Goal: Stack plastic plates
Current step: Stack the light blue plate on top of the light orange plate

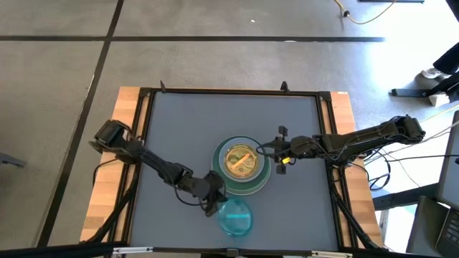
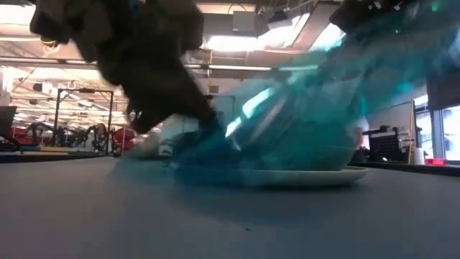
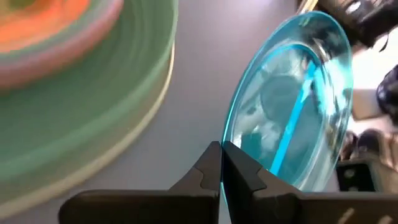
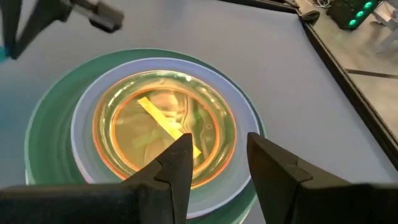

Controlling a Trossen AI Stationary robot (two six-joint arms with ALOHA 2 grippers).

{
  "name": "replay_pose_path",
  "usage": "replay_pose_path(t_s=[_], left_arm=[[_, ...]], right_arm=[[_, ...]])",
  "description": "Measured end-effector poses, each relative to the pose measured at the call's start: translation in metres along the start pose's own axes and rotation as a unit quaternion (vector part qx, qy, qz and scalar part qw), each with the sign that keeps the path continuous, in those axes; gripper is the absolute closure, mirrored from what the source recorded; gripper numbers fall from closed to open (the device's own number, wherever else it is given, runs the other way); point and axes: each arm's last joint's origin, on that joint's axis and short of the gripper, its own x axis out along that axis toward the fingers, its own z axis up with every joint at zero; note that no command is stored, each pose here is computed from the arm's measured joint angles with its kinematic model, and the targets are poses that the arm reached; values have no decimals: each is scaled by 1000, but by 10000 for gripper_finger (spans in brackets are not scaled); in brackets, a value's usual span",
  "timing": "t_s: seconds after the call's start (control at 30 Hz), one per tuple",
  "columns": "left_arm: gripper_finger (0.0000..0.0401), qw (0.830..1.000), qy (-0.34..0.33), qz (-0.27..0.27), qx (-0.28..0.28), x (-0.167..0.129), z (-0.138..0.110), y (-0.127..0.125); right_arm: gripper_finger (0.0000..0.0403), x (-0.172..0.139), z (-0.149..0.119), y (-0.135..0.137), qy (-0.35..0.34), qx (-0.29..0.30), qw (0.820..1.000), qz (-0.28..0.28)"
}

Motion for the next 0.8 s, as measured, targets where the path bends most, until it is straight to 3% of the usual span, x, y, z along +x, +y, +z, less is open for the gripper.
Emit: replay_pose_path(t_s=[0.33, 0.6, 0.8], left_arm=[[401, 988, -127, 61, 68, -30, 52, 9], [401, 973, -185, 120, 64, -45, 95, 47], [401, 970, -179, 159, 45, -47, 111, 81]], right_arm=[[258, 0, 0, -1, -1, -5, 1000, -10], [258, -20, 8, -9, -33, 0, 998, -59], [258, -40, 13, -15, -60, 13, 996, -61]])
